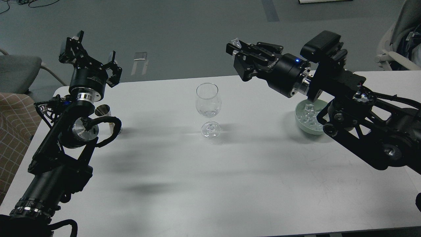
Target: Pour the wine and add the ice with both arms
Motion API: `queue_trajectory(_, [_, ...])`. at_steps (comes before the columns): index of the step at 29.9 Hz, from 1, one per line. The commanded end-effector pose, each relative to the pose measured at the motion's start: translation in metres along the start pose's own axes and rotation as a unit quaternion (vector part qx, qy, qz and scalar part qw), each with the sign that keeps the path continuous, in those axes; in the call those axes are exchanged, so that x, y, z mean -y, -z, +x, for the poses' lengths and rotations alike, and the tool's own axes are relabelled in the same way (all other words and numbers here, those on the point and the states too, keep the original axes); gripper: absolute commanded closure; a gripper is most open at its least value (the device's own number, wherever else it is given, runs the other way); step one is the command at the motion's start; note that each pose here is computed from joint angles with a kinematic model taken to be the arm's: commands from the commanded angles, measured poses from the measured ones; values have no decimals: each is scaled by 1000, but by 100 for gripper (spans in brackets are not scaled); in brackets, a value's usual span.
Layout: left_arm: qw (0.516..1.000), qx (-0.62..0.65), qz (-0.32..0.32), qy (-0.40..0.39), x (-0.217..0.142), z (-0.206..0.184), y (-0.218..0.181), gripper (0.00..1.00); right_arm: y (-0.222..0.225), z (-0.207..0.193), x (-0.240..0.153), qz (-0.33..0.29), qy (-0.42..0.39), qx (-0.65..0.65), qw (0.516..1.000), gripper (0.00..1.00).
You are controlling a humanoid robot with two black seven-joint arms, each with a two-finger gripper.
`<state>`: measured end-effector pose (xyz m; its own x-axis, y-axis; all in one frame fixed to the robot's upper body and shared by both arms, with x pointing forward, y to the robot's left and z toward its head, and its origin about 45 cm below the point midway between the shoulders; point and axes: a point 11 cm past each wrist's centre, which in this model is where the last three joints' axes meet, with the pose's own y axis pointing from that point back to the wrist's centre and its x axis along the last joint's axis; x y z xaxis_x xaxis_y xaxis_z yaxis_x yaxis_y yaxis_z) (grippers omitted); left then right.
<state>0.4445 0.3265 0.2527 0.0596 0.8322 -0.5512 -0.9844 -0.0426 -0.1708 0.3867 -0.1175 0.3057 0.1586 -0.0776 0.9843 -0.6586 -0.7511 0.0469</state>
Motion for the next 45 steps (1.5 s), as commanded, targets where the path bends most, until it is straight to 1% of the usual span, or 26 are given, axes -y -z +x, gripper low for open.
queue_trajectory(1, [1000,0,0,0,0,0,0,2,8,-19,7,11,28,-2,1000,99])
queue_trajectory(4, [1000,1,-1,0,0,0,-1,2,10,-30,10,11,40,2,999,99])
queue_trajectory(14, [1000,-2,0,0,0,0,1,2,6,-42,13,3,53,-3,999,100])
queue_trajectory(21, [1000,-3,1,-1,-1,-1,2,2,7,-53,26,-2,59,13,998,100])
queue_trajectory(33, [1000,-1,-1,0,0,0,-1,2,9,-61,30,-3,67,15,998,98])
queue_trajectory(36, [1000,-2,0,0,0,0,1,2,9,-61,30,-3,67,15,998,94])
queue_trajectory(38, [1000,-2,0,0,0,-1,1,2,6,-62,31,-7,69,16,997,86])
queue_trajectory(40, [1000,-2,0,0,0,0,1,2,7,-62,31,-8,69,16,997,86])
queue_trajectory(41, [1000,-2,0,0,0,0,1,2,7,-63,32,-7,69,17,997,84])
queue_trajectory(43, [1000,-2,0,0,0,0,1,2,9,-61,33,-4,67,17,998,74])
queue_trajectory(45, [1000,-2,0,-1,0,0,1,2,9,-61,34,-4,66,16,998,72])
